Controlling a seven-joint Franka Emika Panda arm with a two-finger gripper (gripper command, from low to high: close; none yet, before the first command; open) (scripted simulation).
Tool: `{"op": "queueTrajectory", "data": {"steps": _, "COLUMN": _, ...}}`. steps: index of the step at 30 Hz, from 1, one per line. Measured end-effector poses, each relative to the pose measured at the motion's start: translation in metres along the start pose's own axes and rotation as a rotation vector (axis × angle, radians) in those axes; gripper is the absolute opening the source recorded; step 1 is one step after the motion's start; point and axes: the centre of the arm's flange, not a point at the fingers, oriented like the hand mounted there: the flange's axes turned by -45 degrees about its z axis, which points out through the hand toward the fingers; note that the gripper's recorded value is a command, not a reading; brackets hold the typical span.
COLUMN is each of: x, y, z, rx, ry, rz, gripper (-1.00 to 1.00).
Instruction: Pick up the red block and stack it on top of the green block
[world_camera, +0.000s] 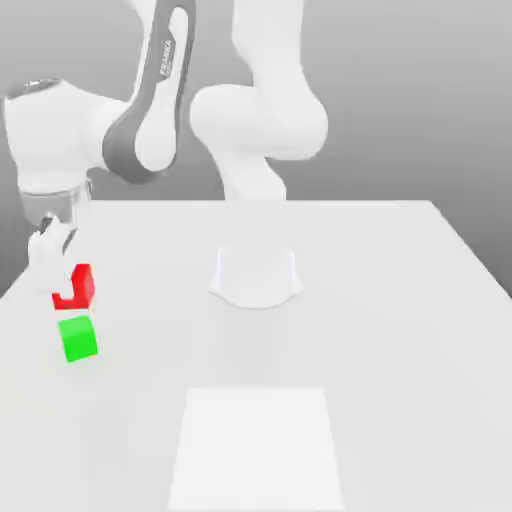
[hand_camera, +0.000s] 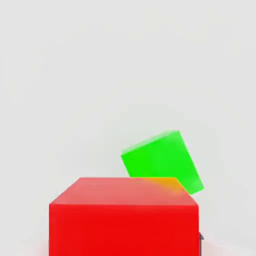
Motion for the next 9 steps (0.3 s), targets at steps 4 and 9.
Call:
{"op": "queueTrajectory", "data": {"steps": 4, "x": 0.002, "y": 0.001, "z": 0.032, "rx": 0.002, "ry": -0.001, "rz": 0.008, "gripper": -1.0}}
{"op": "queueTrajectory", "data": {"steps": 9, "x": 0.001, "y": 0.002, "z": 0.048, "rx": -0.001, "ry": 0.0, "rz": 0.009, "gripper": 1.0}}
